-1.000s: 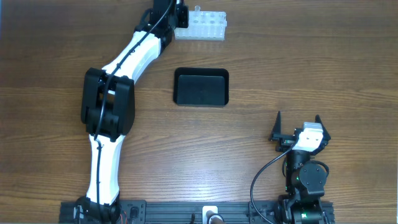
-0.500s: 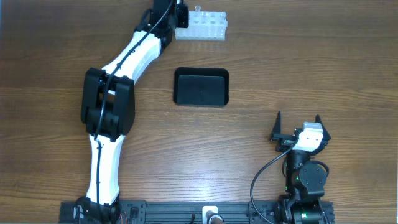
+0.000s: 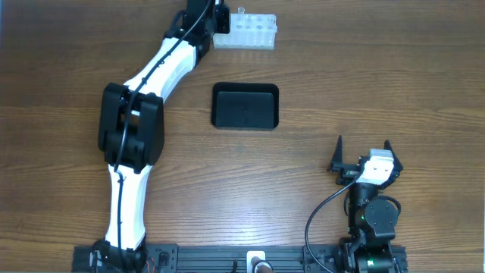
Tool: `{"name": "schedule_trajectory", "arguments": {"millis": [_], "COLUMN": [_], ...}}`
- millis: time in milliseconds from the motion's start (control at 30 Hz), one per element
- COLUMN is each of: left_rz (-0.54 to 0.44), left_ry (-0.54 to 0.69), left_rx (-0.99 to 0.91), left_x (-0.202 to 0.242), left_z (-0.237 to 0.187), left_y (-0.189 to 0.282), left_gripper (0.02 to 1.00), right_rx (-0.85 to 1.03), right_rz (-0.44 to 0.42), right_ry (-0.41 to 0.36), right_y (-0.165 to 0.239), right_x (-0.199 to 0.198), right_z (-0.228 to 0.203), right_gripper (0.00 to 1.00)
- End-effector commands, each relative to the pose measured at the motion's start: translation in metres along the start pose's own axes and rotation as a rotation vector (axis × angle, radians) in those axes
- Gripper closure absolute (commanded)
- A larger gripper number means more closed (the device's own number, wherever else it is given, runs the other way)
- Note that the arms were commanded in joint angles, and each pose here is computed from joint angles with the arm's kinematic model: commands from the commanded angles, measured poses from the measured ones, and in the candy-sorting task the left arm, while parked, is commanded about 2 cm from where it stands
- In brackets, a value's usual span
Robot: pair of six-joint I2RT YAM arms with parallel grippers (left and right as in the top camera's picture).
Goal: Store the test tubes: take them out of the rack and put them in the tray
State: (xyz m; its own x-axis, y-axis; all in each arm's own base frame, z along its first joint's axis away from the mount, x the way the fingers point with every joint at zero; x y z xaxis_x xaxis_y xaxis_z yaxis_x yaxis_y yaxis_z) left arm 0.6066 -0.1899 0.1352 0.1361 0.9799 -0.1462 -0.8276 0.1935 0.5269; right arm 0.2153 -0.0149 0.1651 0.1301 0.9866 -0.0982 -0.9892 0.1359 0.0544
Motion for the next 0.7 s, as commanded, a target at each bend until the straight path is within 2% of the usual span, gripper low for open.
{"name": "schedule_trajectory", "arguments": {"millis": [33,200,333,433,500,633,700], "left_rz": [-0.049,-0.07,-0.087,-0.096,-0.074,0.061,0.107], "left_ry": [-0.019,-0.116,-0.167,-0.169,-0.106,0.05,0.083], "left_rx": [-0.225,-0.357,-0.341,-0.188,-0.037,0.255,0.338], "left_x": [-0.02,-0.035,-0.049,-0.059,-0.06,-0.049,-0.049], "left_z": [0.102,0.152,0.158,0.126,0.093,0.021,-0.005], "left_y": [0.079,0.14,0.173,0.177,0.175,0.17,0.164], "left_gripper": [0.884,0.875,0.873,0.858,0.858,0.93,0.956], "right_rx": [0.0,0.0,0.0,0.0,0.0,0.0,0.0], "right_rz": [-0.016,-0.016,-0.016,-0.016,-0.016,-0.016,-0.016], "right_ry": [-0.004,-0.004,-0.004,-0.004,-0.004,-0.004,-0.004], "right_y": [0.0,0.0,0.0,0.0,0.0,0.0,0.0], "right_x": [-0.003,-0.003,-0.003,-0.003,-0.003,-0.003,-0.003], "right_z": [-0.002,-0.002,-0.002,-0.002,-0.002,-0.002,-0.002], "right_gripper": [0.007,0.009,0.012,0.007,0.007,0.009,0.009]}}
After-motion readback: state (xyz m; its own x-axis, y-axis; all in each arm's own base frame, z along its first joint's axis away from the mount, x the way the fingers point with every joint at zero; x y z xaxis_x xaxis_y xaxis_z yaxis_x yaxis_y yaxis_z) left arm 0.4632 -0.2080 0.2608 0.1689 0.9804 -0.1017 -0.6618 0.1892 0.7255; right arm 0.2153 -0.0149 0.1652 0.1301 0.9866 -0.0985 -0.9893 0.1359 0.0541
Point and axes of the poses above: each gripper's point midway between its finger pads, its own y axis back along the fingers, its own x axis along the line the jaws close on, z = x × y, the point moved 3 cm from there along y, back along the fingers, and after that the axes turned 2 degrees about y, right-handed, at the moved point
